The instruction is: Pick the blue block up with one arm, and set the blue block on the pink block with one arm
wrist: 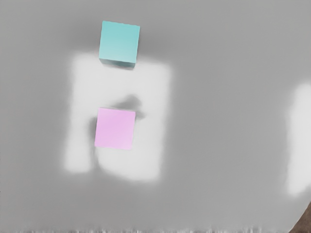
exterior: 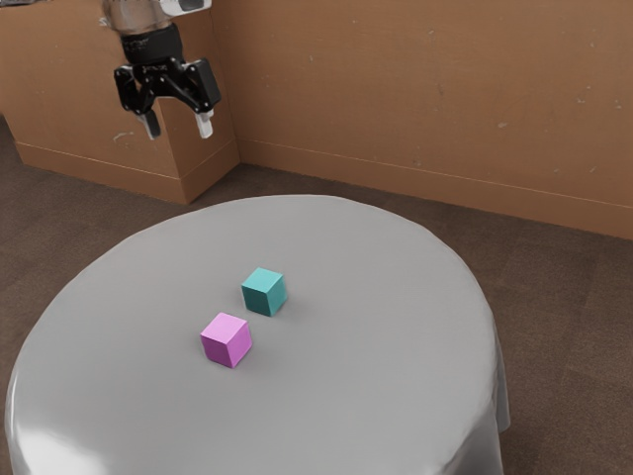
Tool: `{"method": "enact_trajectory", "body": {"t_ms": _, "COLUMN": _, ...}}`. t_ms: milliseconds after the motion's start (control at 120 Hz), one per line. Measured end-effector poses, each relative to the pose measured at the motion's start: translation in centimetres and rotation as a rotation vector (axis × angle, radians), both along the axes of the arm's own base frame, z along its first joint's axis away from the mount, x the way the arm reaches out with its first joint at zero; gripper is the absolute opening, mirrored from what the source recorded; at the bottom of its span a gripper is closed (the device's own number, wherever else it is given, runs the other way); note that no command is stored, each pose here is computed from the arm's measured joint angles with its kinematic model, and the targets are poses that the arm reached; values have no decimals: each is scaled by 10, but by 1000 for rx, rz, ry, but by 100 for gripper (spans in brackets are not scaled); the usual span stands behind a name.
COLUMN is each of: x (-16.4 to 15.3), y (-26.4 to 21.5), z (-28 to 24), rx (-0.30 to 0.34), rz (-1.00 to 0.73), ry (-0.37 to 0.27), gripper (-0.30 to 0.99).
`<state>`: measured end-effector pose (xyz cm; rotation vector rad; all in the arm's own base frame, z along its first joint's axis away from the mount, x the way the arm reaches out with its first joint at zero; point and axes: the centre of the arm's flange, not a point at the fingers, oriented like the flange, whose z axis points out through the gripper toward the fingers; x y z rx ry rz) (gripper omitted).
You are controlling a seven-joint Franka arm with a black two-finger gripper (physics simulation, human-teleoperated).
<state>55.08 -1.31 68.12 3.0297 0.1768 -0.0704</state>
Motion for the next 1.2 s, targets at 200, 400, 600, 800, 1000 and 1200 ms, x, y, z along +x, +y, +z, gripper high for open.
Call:
{"method": "enact_trajectory", "body": {"t_ms": 200, "x": 17, "y": 2, "z": -54, "rx": 30, "rz": 19, "ry": 67, "gripper": 69}}
{"method": "enact_trajectory", "body": {"t_ms": 400, "x": 51, "y": 10, "z": -214, "rx": 39, "rz": 44, "ry": 180, "gripper": 69}}
{"method": "enact_trajectory", "body": {"t_ms": 600, "x": 67, "y": 16, "z": -299, "rx": 72, "rz": 45, "ry": 135, "gripper": 69}}
{"method": "enact_trajectory", "body": {"t_ms": 800, "x": 94, "y": 25, "z": -357, "rx": 99, "rz": 7, "ry": 64, "gripper": 69}}
{"method": "enact_trajectory", "body": {"t_ms": 1000, "x": 139, "y": 24, "z": -383, "rx": 111, "rz": -51, "ry": -16, "gripper": 68}}
{"method": "enact_trajectory", "body": {"t_ms": 1200, "x": 149, "y": 18, "z": -390, "rx": 105, "rz": -91, "ry": -31, "gripper": 68}}
